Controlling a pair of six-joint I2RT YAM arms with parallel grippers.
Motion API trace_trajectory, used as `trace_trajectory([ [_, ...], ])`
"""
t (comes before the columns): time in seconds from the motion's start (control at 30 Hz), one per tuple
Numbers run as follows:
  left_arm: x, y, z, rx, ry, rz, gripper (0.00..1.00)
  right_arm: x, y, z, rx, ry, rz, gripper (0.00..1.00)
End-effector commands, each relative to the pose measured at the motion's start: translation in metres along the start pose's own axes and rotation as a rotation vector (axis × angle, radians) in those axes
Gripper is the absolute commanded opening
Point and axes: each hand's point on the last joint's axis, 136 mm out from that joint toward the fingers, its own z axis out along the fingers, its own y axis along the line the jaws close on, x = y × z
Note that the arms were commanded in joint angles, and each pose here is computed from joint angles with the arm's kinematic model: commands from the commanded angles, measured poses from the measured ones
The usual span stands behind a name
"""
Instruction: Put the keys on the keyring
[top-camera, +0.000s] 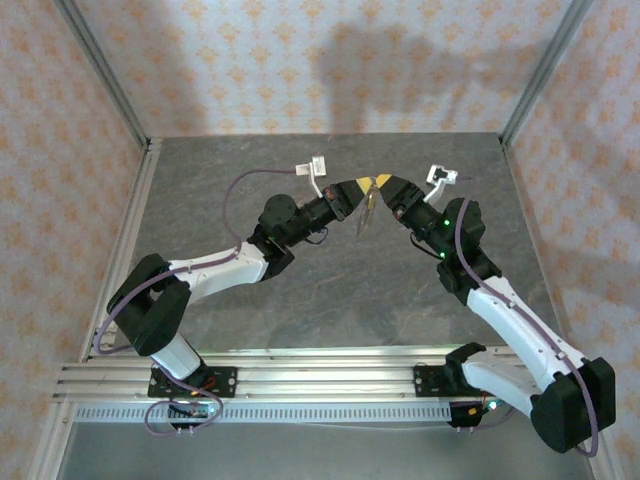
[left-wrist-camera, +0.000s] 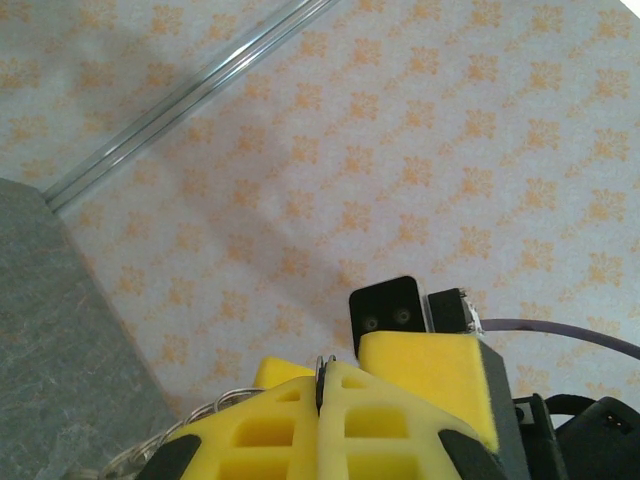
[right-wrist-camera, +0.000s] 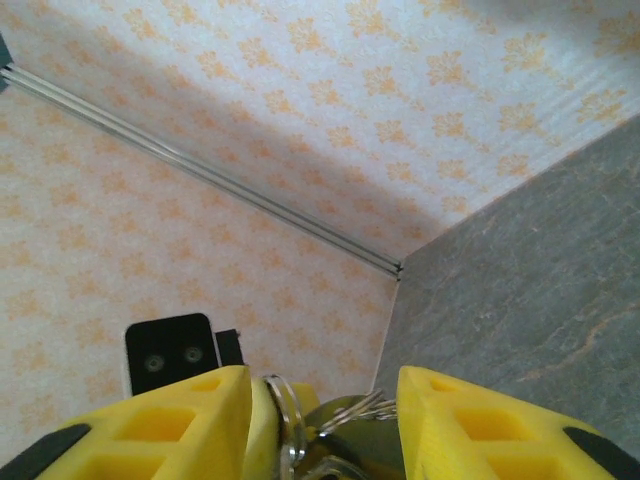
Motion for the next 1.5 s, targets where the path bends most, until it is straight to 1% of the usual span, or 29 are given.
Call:
trace_trajectory([
  [0.0,-0.011,-0.026,0.002,0.077,-0.027,0.038,0.00,-0.012,0.027,0.001,-0.084,-0.023,-0.007,0.43],
  [0.23,-0.010,-0.025,0.002,0.076,-0.026,0.037,0.00,-0.005,0.026,0.006,-0.100,0.006,0.009,0.42],
  [0.3,-0.011,-0.025,0.003,0.077,-0.027,0.036,0.00,-0.002,0.026,0.007,-0.102,0.016,0.010,0.40],
  [0.37,-0.011,-0.026,0.003,0.079,-0.029,0.034,0.00,0.000,0.026,0.008,-0.102,0.021,0.009,0.35],
  [0.63,-0.011,-0.025,0.004,0.077,-0.028,0.033,0.00,0.002,0.023,0.007,-0.094,0.024,0.005,0.01],
  [0.83,-0.011,-0.025,0.004,0.075,-0.029,0.034,0.00,0.003,0.021,0.006,-0.084,0.023,0.000,0.00],
  [0.93,-0.013,-0.021,0.002,0.046,-0.035,0.034,0.00,0.001,0.018,0.006,-0.077,0.020,-0.004,0.00],
  [0.97,-0.014,-0.020,0.001,0.032,-0.042,0.038,0.02,-0.001,0.017,0.006,-0.073,0.018,-0.005,0.00],
  [1.1,-0.020,-0.010,-0.008,-0.050,-0.039,0.068,0.31,-0.010,0.012,0.006,-0.071,0.026,-0.018,0.00],
  [1.2,-0.030,-0.008,-0.018,-0.089,-0.041,0.096,0.47,-0.012,0.008,0.009,-0.077,0.063,-0.032,0.00],
  [1.27,-0.036,-0.006,-0.024,-0.109,-0.040,0.113,0.53,-0.012,0.005,0.012,-0.076,0.087,-0.041,0.00],
  [1.37,-0.044,-0.002,-0.033,-0.140,-0.012,0.139,0.60,-0.008,0.003,0.016,-0.084,0.139,-0.067,0.00],
  [1.47,-0.048,0.002,-0.037,-0.151,0.058,0.162,0.66,-0.006,0.002,0.019,-0.098,0.188,-0.100,0.00],
])
